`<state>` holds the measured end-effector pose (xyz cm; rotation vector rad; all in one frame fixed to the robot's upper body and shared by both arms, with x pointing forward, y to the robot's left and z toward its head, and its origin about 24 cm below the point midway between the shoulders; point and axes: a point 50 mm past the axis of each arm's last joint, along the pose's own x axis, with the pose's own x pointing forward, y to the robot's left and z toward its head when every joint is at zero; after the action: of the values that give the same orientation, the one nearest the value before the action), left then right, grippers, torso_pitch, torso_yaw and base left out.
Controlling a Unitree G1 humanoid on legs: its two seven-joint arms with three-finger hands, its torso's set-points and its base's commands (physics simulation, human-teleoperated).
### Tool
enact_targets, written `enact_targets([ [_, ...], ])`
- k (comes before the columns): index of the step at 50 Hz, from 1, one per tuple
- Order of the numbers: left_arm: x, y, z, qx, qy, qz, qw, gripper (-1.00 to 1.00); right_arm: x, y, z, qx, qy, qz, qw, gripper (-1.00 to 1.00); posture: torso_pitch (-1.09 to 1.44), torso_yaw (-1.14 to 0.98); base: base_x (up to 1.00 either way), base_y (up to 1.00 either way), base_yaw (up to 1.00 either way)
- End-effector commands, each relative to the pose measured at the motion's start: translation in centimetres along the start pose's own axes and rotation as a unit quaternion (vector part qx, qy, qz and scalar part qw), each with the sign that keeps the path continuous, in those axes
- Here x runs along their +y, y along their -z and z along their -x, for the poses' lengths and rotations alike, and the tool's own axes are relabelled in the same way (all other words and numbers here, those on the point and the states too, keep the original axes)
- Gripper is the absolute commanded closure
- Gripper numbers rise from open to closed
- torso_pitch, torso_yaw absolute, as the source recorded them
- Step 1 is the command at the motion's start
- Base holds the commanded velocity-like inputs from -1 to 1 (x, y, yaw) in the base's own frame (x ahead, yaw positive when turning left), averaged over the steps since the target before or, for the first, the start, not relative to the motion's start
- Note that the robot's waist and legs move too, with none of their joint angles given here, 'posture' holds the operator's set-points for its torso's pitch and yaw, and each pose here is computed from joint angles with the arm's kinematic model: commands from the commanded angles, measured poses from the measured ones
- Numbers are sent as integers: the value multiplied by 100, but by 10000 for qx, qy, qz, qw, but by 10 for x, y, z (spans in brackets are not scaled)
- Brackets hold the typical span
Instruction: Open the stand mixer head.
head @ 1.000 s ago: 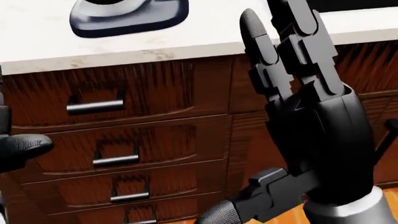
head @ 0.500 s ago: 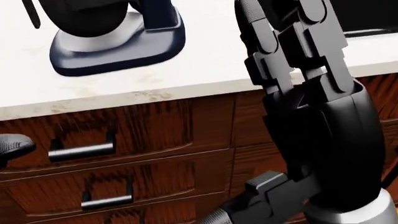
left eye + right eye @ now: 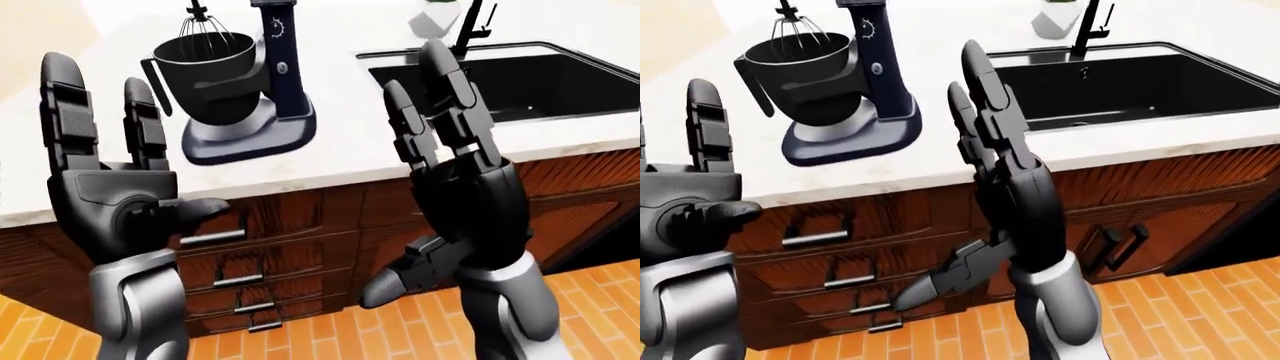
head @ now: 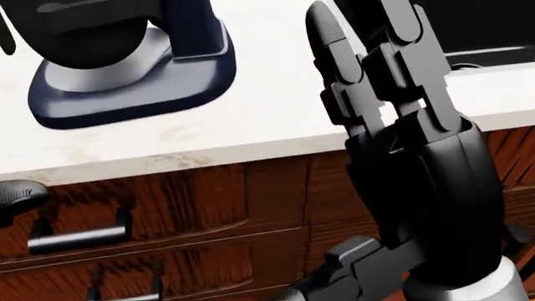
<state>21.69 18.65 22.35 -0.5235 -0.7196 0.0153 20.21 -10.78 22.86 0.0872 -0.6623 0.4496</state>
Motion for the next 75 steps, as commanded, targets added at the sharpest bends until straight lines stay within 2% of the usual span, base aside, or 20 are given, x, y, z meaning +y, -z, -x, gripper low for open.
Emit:
enact_targets([
  [1, -6, -13, -2, -371, 190, 20, 9991, -100, 4, -11, -1, -370, -107, 21, 9993, -100, 0, 0, 0, 0, 0],
  [3, -6, -12, -2, -367, 188, 21, 9991, -100, 4, -11, -1, -370, -110, 26, 9993, -100, 0, 0, 0, 0, 0],
  [5, -6, -12, -2, -369, 191, 24, 9991, -100, 5, -15, 0, -439, -188, -156, 9987, -100, 0, 0, 76, 0, 0],
  [8, -6, -12, -1, -367, 189, 23, 9991, -100, 6, -13, 0, -398, -199, 26, 9990, -100, 0, 0, 100, 0, 0],
  [19, -4, -12, -2, -373, 162, 24, 9992, -100, 7, -10, -1, -338, -178, 49, 9993, -100, 0, 0, 4, 0, 0],
  [21, -4, -13, -2, -381, 165, 23, 9991, -100, 8, -14, 0, -454, -255, -123, 9986, -100, 0, 0, 42, 0, 0],
  [23, -4, -13, -2, -379, 161, 16, 9991, -100, 7, -12, -1, -405, -205, 38, 9990, -100, 0, 0, 100, -4, 0],
  [26, -4, -13, -2, -384, 157, 22, 9991, -100, 6, -11, -1, -374, -171, 73, 9991, -100, 0, 0, 0, 0, 0],
  [47, -3, -14, -3, -398, 103, 1, 9992, -100, 8, -9, 0, -353, -221, -25, 9991, -100, 0, 0, 0, 0, 0],
  [75, -1, -15, -2, -408, 80, -23, 9991, -100, 9, -9, 0, -324, -229, -39, 9992, -100, -28, 0, 0, 0, 0],
])
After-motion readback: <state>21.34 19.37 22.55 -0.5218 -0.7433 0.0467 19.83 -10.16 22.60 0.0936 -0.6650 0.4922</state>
